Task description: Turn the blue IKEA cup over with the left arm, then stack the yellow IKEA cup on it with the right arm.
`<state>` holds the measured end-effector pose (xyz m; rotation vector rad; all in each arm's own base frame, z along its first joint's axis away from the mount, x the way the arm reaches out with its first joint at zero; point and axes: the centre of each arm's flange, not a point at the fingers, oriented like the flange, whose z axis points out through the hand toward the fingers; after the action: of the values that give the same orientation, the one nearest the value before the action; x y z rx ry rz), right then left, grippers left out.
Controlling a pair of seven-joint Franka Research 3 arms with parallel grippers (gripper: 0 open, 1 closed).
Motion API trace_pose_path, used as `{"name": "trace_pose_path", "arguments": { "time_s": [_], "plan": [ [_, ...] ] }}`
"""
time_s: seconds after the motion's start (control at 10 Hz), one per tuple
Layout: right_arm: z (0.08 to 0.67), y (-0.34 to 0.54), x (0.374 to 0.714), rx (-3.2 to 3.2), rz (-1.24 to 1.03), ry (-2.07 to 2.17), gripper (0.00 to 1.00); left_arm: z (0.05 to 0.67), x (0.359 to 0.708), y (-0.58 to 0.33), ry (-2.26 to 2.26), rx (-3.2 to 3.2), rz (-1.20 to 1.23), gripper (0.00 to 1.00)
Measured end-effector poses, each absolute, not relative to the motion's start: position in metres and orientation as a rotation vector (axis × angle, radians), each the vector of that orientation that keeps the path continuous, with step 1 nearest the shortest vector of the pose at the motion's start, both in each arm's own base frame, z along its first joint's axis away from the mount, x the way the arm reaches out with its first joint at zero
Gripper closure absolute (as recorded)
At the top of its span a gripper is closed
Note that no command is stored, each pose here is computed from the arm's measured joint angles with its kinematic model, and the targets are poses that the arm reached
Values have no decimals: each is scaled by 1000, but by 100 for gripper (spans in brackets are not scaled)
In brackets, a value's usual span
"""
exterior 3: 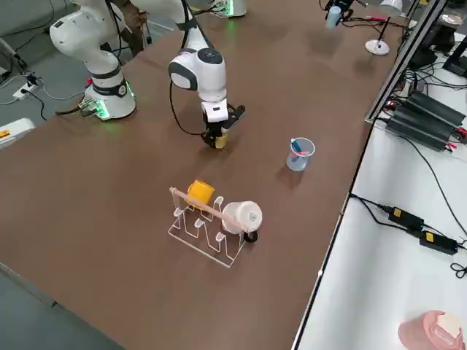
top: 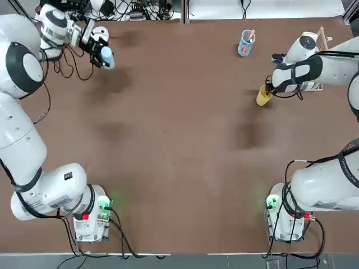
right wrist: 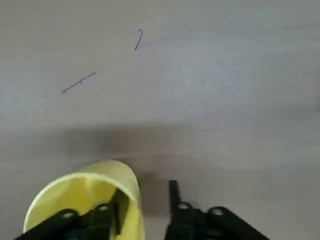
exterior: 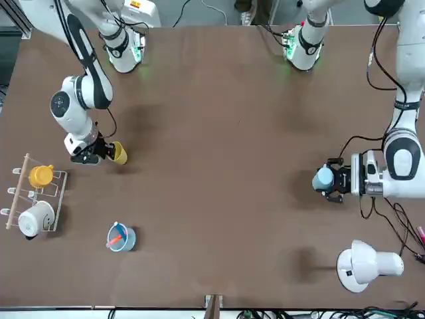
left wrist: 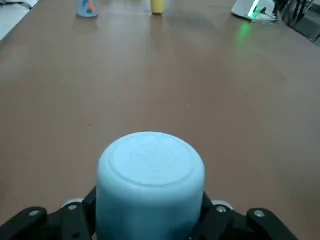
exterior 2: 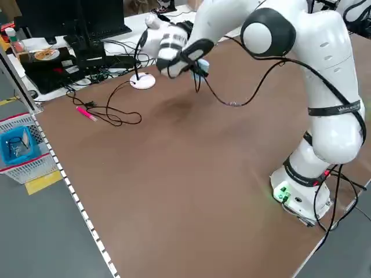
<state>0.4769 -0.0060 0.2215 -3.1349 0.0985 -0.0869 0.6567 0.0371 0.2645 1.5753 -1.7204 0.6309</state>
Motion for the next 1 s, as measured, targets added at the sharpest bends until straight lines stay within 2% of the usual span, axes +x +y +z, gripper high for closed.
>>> {"name": "trace_pose_path", "arguments": {
  "time_s": [0.1, 0.2, 0.6, 1.0],
  "plan": [
    [222, -6, 477, -3135, -87, 99, 85, 284, 664, 22, -1733, 1632, 585, 31],
    [224, -4, 478, -3134, -93, 93, 93, 306, 668, 6, -1765, 1688, 508, 31],
    [226, -4, 482, -3135, -47, 123, 93, 393, 669, -67, -1995, 1837, 303, 31],
    [278, 1, 517, -3141, 26, 156, 95, 438, 640, -204, -2402, 1902, 58, 31]
  ]
}}
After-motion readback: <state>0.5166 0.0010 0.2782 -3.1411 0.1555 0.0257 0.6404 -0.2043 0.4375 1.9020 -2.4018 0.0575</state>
